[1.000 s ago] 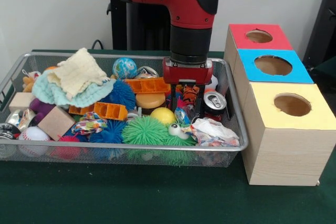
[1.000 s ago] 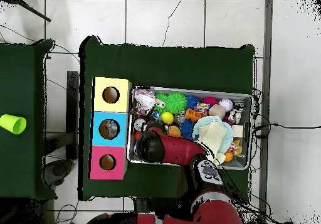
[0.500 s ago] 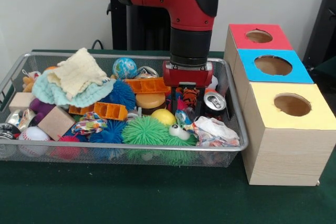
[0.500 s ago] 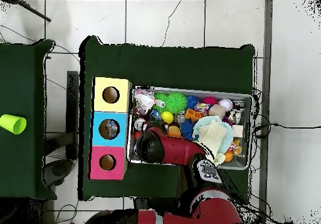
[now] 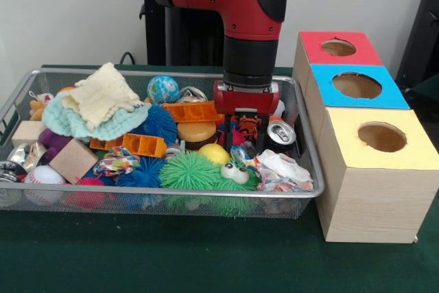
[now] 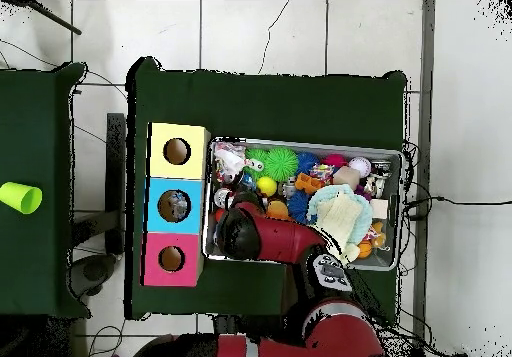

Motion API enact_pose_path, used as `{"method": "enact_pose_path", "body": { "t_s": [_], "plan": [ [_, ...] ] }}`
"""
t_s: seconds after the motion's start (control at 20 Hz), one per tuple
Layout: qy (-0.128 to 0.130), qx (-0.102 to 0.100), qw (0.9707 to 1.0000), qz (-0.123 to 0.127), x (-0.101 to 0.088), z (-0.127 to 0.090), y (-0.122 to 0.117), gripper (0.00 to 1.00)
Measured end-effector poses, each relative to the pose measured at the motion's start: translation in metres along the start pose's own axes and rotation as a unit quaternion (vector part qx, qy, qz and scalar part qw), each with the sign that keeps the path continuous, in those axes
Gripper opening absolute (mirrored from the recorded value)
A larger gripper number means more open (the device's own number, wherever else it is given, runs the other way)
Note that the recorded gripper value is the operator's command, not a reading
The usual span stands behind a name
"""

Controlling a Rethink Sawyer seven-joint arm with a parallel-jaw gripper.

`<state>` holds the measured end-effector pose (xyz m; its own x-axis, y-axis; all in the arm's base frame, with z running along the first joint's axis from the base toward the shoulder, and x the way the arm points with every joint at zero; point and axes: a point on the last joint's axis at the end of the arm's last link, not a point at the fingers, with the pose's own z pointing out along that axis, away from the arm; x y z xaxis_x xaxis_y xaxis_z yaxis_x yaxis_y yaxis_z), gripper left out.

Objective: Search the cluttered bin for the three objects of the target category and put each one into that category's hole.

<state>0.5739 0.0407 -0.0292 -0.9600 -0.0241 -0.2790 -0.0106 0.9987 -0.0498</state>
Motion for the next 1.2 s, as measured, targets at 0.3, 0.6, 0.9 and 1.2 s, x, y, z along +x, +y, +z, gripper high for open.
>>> {"method": "enact_pose_path", "body": {
  "t_s": [0.3,0.6,0.9,1.2],
  "plan": [
    [-0.001,0.000,1.0000,-0.001,-0.0009,0.0005,0.0003,1.00],
    [-0.002,0.001,1.0000,-0.001,-0.0017,0.0010,0.0000,1.00],
    [-0.009,0.002,1.0000,0.001,-0.0044,0.0019,-0.0017,0.00],
    [-0.011,0.002,0.9999,-0.001,-0.0050,0.0019,-0.0018,0.00]
  ]
}}
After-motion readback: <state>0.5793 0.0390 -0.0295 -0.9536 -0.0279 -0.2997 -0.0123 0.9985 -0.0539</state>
